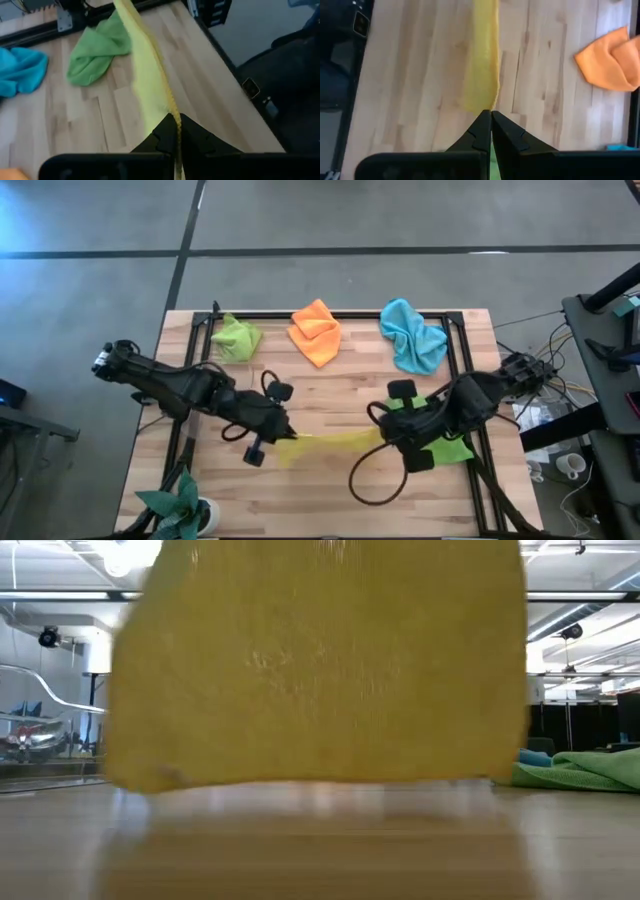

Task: Fold microfiber towels
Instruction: Fold the yellow microfiber towel on the table

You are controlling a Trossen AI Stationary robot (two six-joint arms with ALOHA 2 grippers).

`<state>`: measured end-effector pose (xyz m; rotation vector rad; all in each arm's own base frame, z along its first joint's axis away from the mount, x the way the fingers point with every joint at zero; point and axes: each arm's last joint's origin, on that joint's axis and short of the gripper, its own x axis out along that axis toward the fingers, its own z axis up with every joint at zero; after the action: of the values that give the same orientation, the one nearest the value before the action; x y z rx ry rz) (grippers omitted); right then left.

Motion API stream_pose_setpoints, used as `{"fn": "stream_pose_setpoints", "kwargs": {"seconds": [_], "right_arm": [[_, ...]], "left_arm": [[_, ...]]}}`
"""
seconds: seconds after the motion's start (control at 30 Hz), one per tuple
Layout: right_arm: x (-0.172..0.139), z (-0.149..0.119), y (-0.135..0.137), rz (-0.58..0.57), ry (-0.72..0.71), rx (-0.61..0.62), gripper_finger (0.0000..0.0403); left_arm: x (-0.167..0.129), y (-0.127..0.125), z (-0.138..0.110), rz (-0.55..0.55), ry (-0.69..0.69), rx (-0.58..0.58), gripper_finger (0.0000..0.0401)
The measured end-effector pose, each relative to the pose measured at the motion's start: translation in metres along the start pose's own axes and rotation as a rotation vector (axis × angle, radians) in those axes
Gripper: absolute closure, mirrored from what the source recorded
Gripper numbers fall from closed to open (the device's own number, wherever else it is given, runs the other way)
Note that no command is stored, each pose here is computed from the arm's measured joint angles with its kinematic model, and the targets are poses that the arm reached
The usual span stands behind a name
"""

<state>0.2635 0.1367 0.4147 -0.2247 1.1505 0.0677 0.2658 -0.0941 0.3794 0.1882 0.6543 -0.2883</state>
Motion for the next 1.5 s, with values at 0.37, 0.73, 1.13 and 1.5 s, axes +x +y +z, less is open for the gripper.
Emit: {"fn": "stream_pose_setpoints", "kwargs": {"seconds": [0.37, 0.73, 1.13, 1.5], "right_arm": [[0.110, -0.021, -0.064, -0.390, 0.296, 0.028, 0.0394], [0.205, -0.061, -0.120, -0.444, 0.323, -0.027, 0.0394], [0.199, -0.081, -0.114, -0.368, 0.257, 0.024, 0.0394], [0.214, -0.091, -0.046, -0.208, 0.251, -0.043, 0.0394]], "left_arm": [[0.055, 0.069, -0.065, 0.210, 0.215, -0.076, 0.0401], [0.117, 0.116, -0.114, 0.237, 0.403, -0.088, 0.0401], [0.113, 0.122, -0.116, 0.194, 0.460, -0.111, 0.0401], [0.148, 0.067, -0.110, 0.083, 0.442, -0.122, 0.0401]]}}
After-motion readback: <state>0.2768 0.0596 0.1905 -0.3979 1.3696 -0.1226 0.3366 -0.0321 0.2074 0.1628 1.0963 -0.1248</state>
